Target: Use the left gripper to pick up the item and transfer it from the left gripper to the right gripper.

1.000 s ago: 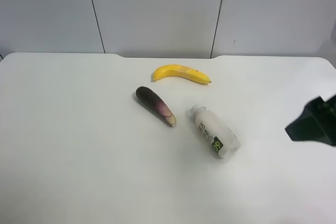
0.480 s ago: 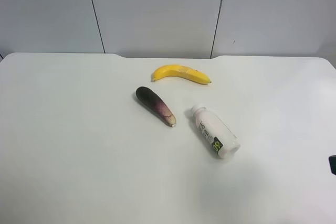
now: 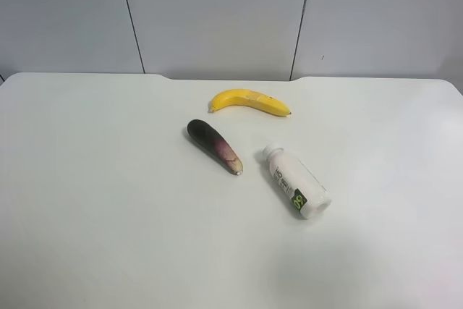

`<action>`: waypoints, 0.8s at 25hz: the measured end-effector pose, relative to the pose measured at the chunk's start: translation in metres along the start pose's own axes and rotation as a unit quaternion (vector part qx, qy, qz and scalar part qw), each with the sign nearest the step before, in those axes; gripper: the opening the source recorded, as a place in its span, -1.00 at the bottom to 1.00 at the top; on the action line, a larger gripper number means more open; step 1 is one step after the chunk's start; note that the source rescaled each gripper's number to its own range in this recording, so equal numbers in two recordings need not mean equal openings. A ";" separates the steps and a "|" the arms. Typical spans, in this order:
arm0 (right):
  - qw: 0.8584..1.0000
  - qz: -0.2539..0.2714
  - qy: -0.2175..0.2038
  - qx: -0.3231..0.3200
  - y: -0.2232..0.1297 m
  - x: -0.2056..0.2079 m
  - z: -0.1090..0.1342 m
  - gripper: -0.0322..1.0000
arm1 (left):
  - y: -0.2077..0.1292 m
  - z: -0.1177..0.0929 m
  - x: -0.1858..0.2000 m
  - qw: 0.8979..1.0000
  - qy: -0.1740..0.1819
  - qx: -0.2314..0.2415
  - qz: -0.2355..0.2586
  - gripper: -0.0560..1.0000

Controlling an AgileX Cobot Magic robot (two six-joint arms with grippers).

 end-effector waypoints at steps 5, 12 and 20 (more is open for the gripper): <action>1.000 -0.001 0.000 0.000 0.000 0.000 0.000 1.00 | 0.000 0.000 0.000 1.000 0.000 0.000 -0.001 0.73; 0.999 -0.014 -0.027 -0.016 0.000 0.002 -0.002 1.00 | 0.000 0.000 0.000 1.000 0.000 0.000 -0.001 0.73; 0.992 -0.050 -0.097 -0.057 -0.001 0.007 -0.007 1.00 | 0.000 0.000 0.000 1.000 0.000 0.000 -0.001 0.73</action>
Point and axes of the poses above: a point on each arm's last joint axis where the gripper is mounted, x pointing back along that axis away from the gripper, z along the wrist's bending axis when the last joint is at zero, y = z × x, the point moved 4 cm from there along -x, pointing out along that axis toward the gripper, and after that the axes turned 12 degrees about -x, right-handed, at the moved point
